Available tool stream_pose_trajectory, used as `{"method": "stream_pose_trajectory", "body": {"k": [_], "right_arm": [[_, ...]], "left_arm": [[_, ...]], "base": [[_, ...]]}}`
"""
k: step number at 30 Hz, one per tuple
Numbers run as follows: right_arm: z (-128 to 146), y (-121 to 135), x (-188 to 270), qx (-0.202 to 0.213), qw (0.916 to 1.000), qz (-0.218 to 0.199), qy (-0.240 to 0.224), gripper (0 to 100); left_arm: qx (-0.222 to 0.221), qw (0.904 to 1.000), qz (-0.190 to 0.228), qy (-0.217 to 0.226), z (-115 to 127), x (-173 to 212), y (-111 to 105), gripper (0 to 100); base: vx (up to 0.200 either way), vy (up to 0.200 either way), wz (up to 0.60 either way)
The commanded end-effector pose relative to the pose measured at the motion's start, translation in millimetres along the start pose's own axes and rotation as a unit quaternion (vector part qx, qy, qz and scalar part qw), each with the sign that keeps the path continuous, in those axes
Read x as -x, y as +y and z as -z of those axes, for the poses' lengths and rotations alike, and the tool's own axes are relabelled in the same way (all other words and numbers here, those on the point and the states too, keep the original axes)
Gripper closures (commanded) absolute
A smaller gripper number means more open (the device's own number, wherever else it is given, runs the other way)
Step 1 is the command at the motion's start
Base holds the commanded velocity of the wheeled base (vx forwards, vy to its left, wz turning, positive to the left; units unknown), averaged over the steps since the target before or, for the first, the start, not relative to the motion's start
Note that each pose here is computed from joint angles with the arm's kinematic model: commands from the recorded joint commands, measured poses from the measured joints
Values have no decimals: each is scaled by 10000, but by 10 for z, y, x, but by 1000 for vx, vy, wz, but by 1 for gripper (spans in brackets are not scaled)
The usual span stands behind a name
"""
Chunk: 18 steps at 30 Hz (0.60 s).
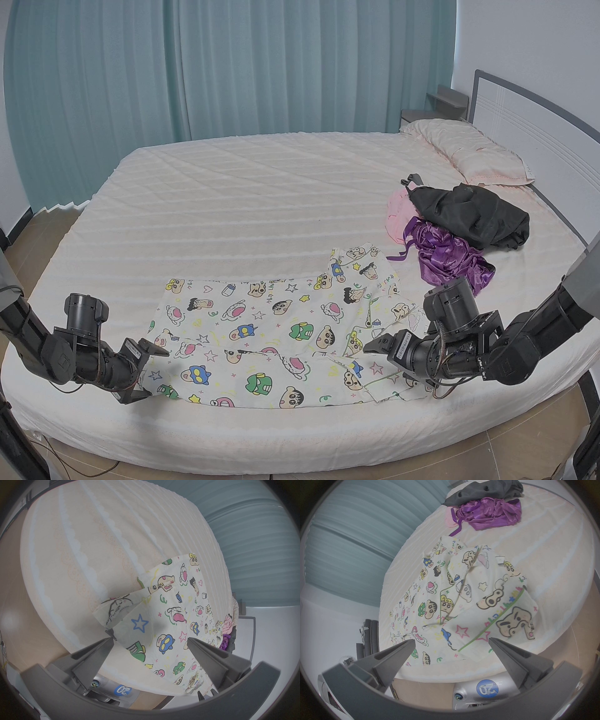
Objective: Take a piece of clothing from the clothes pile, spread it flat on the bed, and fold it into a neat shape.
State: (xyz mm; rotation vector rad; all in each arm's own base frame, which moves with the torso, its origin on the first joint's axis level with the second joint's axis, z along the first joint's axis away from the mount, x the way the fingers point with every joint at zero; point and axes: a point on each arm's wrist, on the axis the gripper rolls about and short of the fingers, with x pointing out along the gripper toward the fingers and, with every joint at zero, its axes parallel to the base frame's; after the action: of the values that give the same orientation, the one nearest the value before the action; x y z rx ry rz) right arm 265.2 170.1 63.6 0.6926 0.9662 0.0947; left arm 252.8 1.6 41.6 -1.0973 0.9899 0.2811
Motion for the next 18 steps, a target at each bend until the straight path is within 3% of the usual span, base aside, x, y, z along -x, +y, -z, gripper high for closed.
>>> {"method": "stream_pose_trajectory", "body": {"k": [1, 7, 18], "right_arm": [[69, 122, -50, 169, 9997, -144, 44, 0], [92, 331, -236, 468, 9985, -292, 67, 0], [251, 599, -628, 739, 9969, -116, 237, 0]], "left_arm": [[21, 10000, 5, -25, -11, 11, 5, 0], [92, 9999, 33, -102, -62, 37, 22, 0], [141, 9992, 191, -319, -147, 80, 44, 0]], "base": [[0, 0, 0], [0, 0, 0], [0, 0, 0]]}}
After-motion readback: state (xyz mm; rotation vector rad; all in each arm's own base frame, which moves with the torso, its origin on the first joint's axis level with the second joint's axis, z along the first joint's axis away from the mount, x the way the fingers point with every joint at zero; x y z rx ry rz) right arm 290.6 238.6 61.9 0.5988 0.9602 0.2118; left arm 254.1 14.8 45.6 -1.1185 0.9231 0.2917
